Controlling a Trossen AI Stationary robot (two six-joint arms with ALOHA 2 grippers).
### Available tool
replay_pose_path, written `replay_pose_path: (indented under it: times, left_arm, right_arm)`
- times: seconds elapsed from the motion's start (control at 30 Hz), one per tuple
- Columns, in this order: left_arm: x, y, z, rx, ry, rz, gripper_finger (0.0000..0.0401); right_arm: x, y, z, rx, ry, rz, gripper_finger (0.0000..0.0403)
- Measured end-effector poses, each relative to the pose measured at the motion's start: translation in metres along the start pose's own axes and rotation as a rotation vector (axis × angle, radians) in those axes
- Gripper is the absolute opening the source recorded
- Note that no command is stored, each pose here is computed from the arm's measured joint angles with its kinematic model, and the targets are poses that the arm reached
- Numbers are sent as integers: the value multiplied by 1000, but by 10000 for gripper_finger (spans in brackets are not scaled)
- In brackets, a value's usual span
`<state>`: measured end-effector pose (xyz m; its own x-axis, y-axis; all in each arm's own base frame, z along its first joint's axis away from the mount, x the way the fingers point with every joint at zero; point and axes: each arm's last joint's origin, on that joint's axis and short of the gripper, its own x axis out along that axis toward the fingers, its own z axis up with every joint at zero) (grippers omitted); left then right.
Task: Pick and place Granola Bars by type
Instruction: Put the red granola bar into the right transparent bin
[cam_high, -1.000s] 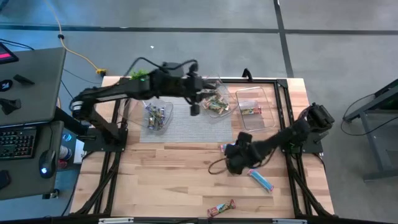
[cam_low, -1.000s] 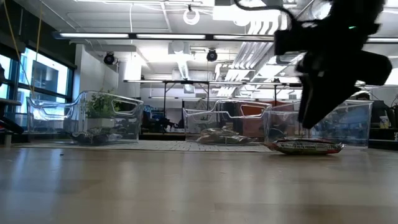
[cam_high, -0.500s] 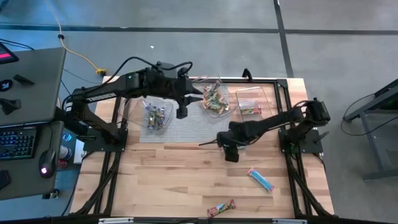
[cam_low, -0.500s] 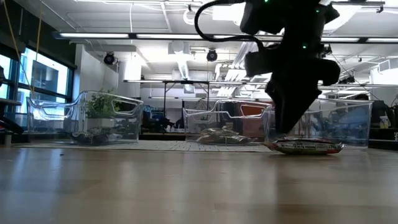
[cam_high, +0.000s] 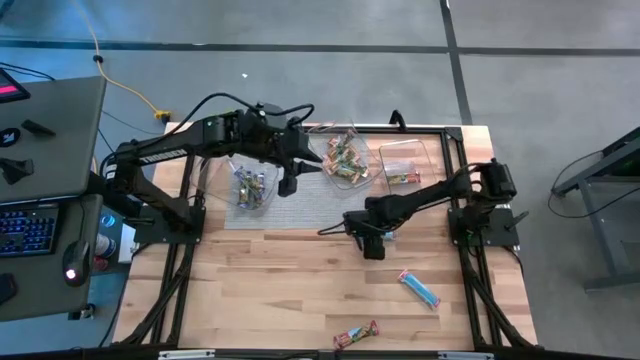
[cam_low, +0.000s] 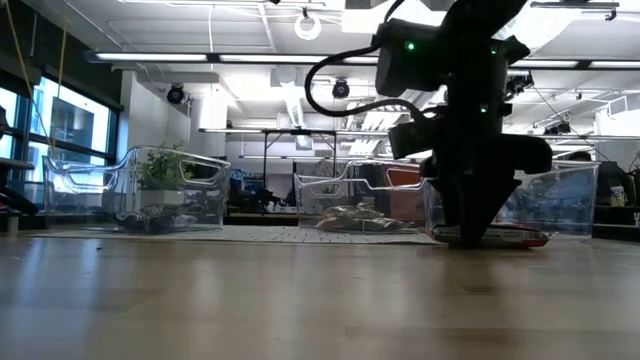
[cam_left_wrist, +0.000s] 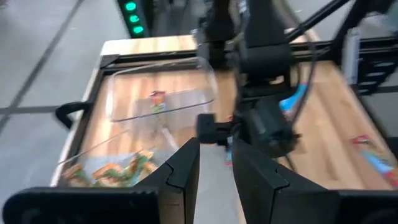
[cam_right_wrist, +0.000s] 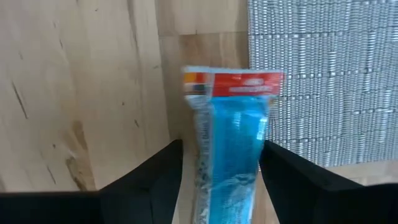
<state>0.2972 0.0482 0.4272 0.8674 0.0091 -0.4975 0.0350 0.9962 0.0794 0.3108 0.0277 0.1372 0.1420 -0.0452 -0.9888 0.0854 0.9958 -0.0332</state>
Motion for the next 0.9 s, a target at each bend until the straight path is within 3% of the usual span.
replay_pose_path:
  times: [0.17,0.47,0.63,0.77,0.9]
  left_arm:
    - [0,-2,0,-20,-11,-65,89]
    - [0,-2,0,-77,-11,-79,89]
    - [0,-2,1,-81,-17,-84,89]
    - [0,-2,1,-82,-18,-84,89]
    - [0,-2,2,-81,-24,-83,89]
  right_arm:
    - [2,-2,1,11,11,58,179]
    - [-3,-1,-1,85,18,93,65]
    - [-32,-1,-2,95,-8,120,43]
    - [-73,-3,-4,80,-56,28,54]
    - [-120,-15,-17,75,-108,-192,62]
